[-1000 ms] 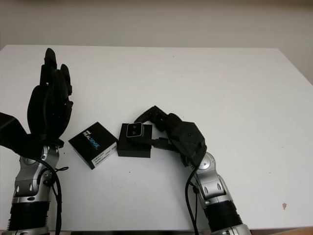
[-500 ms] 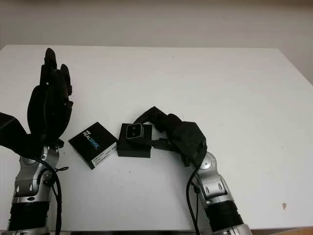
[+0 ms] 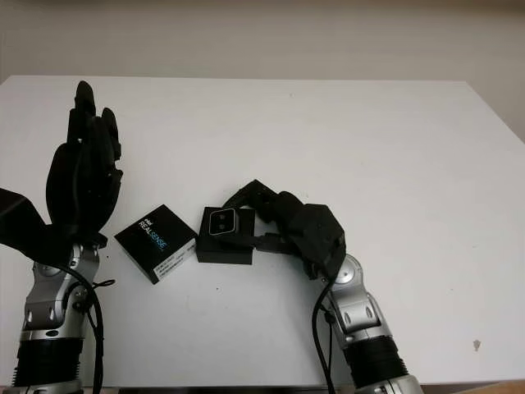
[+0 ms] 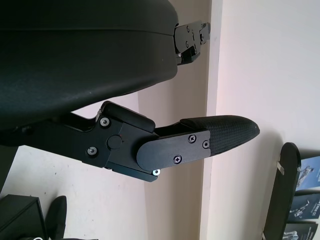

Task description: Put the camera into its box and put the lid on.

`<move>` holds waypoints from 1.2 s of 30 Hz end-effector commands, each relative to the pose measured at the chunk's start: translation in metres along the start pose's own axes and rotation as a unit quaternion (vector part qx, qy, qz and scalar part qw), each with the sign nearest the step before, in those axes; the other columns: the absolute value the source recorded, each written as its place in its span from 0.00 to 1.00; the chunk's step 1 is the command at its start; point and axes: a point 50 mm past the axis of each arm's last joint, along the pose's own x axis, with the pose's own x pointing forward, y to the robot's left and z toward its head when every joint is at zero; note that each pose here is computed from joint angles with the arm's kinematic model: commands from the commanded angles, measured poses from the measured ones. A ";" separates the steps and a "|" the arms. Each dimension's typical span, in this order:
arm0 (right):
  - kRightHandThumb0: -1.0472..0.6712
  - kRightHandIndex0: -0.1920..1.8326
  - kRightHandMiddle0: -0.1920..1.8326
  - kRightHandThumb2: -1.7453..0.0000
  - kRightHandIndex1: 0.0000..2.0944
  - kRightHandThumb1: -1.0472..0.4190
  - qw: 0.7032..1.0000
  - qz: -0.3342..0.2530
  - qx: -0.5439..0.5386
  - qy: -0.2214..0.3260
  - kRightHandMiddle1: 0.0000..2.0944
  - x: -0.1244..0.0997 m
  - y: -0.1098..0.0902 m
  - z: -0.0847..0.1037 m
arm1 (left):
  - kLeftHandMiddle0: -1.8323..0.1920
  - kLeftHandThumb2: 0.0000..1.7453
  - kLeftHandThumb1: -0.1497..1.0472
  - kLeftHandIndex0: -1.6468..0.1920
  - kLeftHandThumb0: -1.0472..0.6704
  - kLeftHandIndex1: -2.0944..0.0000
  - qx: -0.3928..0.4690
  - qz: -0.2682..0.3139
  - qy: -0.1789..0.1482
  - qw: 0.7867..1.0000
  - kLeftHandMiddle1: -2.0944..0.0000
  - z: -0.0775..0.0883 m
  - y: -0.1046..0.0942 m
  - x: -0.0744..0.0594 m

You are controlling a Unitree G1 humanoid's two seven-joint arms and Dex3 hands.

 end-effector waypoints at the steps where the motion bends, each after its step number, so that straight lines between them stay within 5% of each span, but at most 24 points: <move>1: 0.37 0.21 0.24 0.97 0.02 0.06 1.000 0.004 -0.003 0.004 0.79 0.001 0.001 -0.002 | 1.00 0.34 1.00 1.00 0.14 1.00 -0.001 -0.002 -0.006 1.000 1.00 0.003 -0.001 0.001; 13: 0.36 0.20 0.23 0.97 0.02 0.07 0.998 0.003 -0.059 0.007 0.75 0.000 0.002 -0.003 | 1.00 0.34 1.00 1.00 0.14 1.00 0.003 -0.002 -0.011 1.000 1.00 0.003 -0.001 0.001; 19: 0.32 0.12 0.15 0.97 0.02 0.10 0.994 0.015 -0.107 0.013 0.36 -0.003 0.001 0.003 | 1.00 0.34 1.00 1.00 0.14 1.00 0.003 0.000 -0.010 1.000 1.00 0.003 -0.001 0.001; 36: 0.31 0.04 0.11 0.97 0.01 0.12 0.994 0.014 -0.111 0.003 0.15 -0.003 -0.005 0.012 | 1.00 0.34 1.00 1.00 0.15 1.00 0.000 -0.002 -0.009 1.000 1.00 0.003 -0.001 0.000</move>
